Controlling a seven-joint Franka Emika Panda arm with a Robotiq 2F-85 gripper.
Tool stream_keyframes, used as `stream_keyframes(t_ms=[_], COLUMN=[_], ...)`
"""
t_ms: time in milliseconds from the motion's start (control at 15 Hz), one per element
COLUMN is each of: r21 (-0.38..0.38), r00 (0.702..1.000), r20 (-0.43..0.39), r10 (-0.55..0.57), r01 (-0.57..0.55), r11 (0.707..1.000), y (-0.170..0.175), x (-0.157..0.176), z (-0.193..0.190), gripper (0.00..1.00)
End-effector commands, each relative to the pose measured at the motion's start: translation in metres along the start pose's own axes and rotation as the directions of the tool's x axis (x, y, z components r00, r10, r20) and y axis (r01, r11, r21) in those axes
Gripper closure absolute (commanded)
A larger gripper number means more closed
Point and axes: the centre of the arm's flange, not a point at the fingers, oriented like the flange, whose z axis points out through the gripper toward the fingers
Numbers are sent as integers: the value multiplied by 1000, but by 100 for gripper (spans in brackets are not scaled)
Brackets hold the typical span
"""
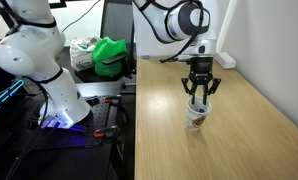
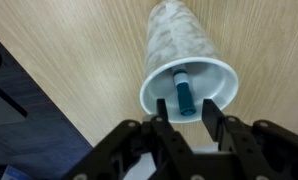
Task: Remove the marker from the mug and put it on the table
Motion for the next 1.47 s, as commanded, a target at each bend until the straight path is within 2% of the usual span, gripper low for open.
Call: stream_keyframes(t_ms=[0, 467, 867, 1400], r21=[-13, -15, -26, -48], r00=[999, 999, 999, 999], r20=[-21, -23, -35, -43], r10=[-27, -29, -26, -28], r01=[27, 29, 25, 26], r11=[1000, 999, 999, 998], y=[-11, -16, -22, -27], x=[0, -3, -3, -6], z=[0, 4, 11, 21], gripper=[58, 63, 60, 62])
